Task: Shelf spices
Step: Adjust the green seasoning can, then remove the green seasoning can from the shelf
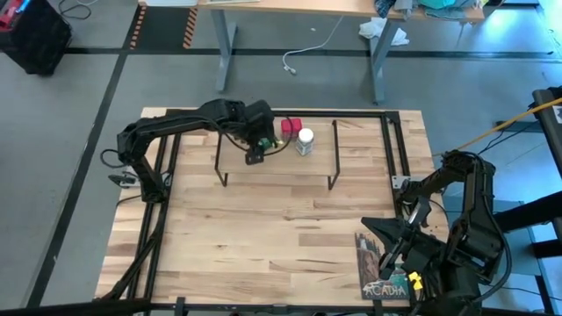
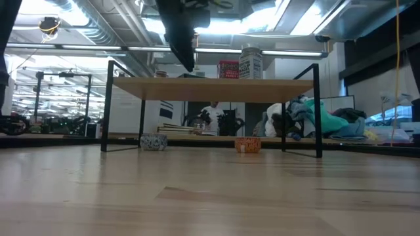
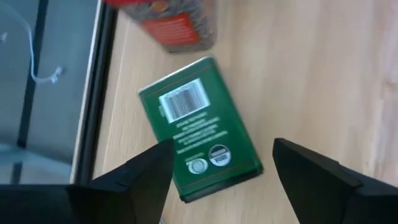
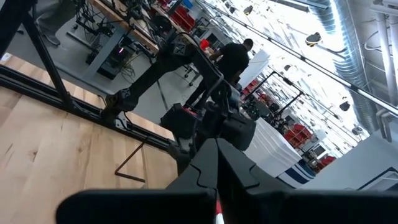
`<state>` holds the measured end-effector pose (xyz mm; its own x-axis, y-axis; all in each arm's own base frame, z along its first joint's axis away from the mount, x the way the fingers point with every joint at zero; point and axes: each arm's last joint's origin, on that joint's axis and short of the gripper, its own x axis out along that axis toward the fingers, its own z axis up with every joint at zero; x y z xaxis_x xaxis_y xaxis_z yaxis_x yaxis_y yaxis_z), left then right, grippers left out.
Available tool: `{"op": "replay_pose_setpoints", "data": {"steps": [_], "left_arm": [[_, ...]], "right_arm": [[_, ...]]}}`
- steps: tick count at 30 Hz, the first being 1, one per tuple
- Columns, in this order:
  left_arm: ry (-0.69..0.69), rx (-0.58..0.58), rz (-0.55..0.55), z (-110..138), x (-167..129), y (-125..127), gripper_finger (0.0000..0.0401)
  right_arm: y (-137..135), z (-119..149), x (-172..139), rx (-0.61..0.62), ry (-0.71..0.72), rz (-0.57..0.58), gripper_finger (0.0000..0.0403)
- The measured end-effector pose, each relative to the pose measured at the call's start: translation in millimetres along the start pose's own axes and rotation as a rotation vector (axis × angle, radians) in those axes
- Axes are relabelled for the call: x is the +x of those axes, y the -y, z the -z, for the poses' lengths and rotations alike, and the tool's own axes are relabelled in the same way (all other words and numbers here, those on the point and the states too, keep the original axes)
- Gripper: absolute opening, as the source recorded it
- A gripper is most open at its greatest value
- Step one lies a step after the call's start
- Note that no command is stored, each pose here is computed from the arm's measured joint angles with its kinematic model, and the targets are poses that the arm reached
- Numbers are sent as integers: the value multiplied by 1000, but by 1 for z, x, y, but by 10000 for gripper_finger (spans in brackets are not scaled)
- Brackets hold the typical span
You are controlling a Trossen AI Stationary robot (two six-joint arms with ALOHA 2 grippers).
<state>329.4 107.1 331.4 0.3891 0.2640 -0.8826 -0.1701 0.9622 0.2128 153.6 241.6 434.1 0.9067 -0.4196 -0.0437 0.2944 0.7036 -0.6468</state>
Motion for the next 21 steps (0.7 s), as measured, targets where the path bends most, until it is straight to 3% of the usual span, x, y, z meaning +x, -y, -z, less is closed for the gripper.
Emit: {"op": "replay_pose_setpoints", "data": {"steps": [6, 15, 21], "left_arm": [[-50, -59, -29, -2, 21, -4, 265], [-61, -104, -59, 1, 23, -17, 265], [-68, -129, -20, 1, 28, -19, 265]], "right_arm": [[0, 0, 0, 9, -1, -4, 0], [0, 0, 0, 12, -2, -10, 0], [-1, 0, 0, 10, -4, -17, 0]]}}
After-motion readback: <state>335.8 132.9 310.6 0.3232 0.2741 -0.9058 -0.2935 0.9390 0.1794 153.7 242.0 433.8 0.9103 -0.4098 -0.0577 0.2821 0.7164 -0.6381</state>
